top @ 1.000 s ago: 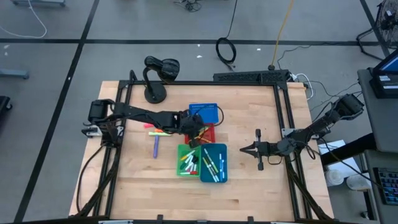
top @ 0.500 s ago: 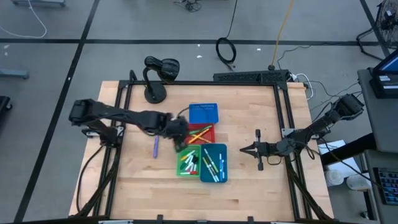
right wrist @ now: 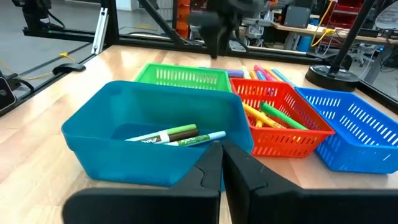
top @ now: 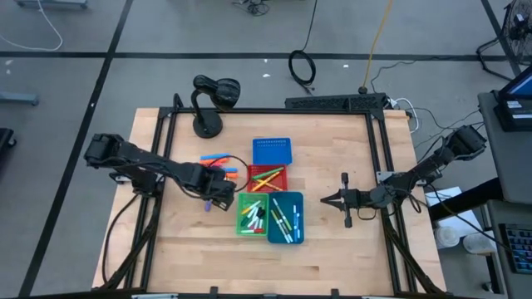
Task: Pick & Place Markers
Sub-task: Put the large purple highlighter pen into the blue bin
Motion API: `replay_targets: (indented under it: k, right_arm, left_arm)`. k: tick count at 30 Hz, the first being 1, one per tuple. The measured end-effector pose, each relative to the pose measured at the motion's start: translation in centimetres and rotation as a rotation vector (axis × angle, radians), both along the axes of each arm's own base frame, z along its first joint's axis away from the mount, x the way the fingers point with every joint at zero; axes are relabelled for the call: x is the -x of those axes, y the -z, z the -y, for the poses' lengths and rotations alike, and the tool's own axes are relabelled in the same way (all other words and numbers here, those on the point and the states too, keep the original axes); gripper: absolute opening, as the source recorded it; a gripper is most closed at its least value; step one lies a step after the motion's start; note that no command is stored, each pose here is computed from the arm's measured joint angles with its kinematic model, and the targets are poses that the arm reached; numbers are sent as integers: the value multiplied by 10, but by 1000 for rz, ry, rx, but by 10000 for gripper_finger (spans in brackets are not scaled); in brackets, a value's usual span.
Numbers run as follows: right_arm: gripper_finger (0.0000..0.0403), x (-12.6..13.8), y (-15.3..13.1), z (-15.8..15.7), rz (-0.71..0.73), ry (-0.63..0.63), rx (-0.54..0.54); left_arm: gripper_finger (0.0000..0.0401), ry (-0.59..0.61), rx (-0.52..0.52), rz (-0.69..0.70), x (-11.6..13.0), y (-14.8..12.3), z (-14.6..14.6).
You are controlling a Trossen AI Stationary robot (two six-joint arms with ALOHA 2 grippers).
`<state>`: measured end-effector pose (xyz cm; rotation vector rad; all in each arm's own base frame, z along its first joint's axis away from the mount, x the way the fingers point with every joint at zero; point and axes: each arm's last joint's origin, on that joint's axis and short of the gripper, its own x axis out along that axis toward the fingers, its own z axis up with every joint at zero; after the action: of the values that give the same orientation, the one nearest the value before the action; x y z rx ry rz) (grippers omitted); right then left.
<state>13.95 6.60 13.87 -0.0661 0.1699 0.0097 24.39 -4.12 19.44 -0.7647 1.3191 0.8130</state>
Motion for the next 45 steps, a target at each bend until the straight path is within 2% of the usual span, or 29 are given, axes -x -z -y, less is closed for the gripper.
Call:
replay_targets:
  k: [6,11,19,25,37,41,45]
  right_arm:
    - [0,0,0,0,2,0,0]
    - [0,0,0,0,1,0,1]
    - [0,0,0,0,-2,1,-4]
    - [0,0,0,0,-4,1,-3]
    - [0,0,0,0,-4,0,-2]
    - [0,0,0,0,-4,0,-2]
    - [0,0,0,0,-4,0,-2]
  left_arm:
    - [189,-93,26,-94,19,31,-18]
    - [189,-150,26,-134,29,44,-28]
    - [189,-115,94,-3,24,57,-25]
    - [189,-166,96,-33,33,66,-23]
    - [187,-131,78,-48,37,68,-9]
    - [158,-120,71,-53,38,68,-6]
    - [103,-105,56,-46,38,68,-4]
